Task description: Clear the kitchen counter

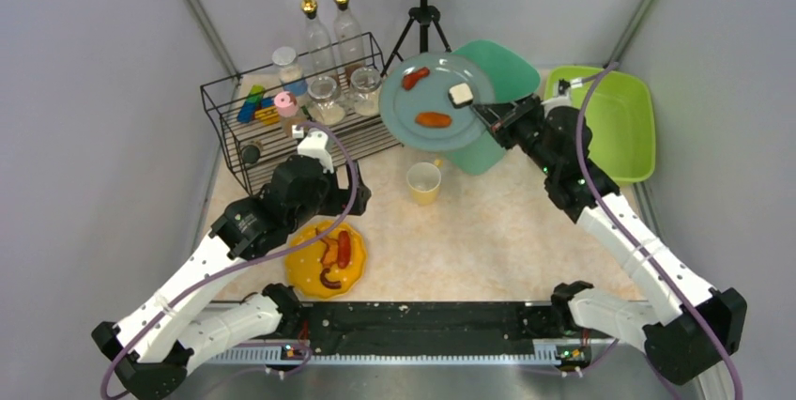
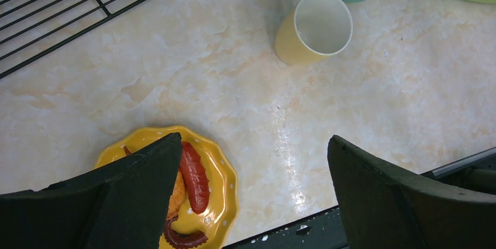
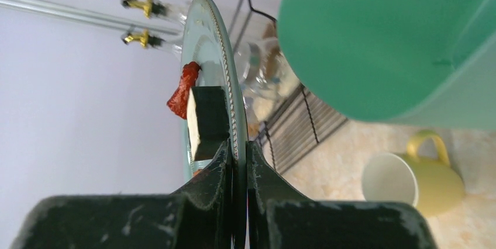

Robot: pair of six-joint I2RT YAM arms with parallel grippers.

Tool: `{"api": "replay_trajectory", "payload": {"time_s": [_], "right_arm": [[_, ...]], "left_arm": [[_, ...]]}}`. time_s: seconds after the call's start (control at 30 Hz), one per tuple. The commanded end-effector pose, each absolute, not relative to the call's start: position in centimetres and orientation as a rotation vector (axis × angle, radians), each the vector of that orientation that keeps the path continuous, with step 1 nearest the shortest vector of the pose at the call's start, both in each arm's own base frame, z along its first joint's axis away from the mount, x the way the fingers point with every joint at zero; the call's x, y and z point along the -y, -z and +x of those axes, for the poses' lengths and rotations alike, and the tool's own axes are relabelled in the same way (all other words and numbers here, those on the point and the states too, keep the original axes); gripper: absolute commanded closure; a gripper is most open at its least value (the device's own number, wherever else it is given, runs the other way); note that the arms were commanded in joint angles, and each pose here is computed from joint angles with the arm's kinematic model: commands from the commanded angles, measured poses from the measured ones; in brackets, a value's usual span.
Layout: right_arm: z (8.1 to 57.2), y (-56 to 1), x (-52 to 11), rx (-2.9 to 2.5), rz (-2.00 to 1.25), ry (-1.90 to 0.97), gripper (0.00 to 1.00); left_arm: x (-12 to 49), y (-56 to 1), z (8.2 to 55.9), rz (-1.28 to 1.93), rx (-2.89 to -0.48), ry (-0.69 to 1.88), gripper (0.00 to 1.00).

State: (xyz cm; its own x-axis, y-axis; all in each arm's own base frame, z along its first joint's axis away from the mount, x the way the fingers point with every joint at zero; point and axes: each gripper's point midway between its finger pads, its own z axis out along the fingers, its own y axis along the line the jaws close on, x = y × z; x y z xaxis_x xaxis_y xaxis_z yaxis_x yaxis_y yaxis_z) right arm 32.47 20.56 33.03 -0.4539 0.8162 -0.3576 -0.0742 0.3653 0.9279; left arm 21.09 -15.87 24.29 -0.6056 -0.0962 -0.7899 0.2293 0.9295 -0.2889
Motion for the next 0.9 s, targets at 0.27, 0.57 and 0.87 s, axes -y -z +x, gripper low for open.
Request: {"api": "replay_trajectory", "payload": {"time_s": [0.27, 0.57, 0.87], "right_arm": [[34.9, -49.0, -13.6, -1.274, 0.647, -1.358, 1.0], [37.1, -49.6, -10.9, -1.278, 0.678, -1.254, 1.0], [38.5, -47.9, -8.3, -1.31, 0.713, -1.097, 1.0]], "left_arm": [[16.9, -25.4, 21.7, 0.104, -2.138, 0.502, 0.01], [17.1, -25.2, 21.9, 0.108, -2.138, 0.506, 0.01], [17.2, -24.8, 21.8, 0.119, -2.145, 0.505, 0.01]]}}
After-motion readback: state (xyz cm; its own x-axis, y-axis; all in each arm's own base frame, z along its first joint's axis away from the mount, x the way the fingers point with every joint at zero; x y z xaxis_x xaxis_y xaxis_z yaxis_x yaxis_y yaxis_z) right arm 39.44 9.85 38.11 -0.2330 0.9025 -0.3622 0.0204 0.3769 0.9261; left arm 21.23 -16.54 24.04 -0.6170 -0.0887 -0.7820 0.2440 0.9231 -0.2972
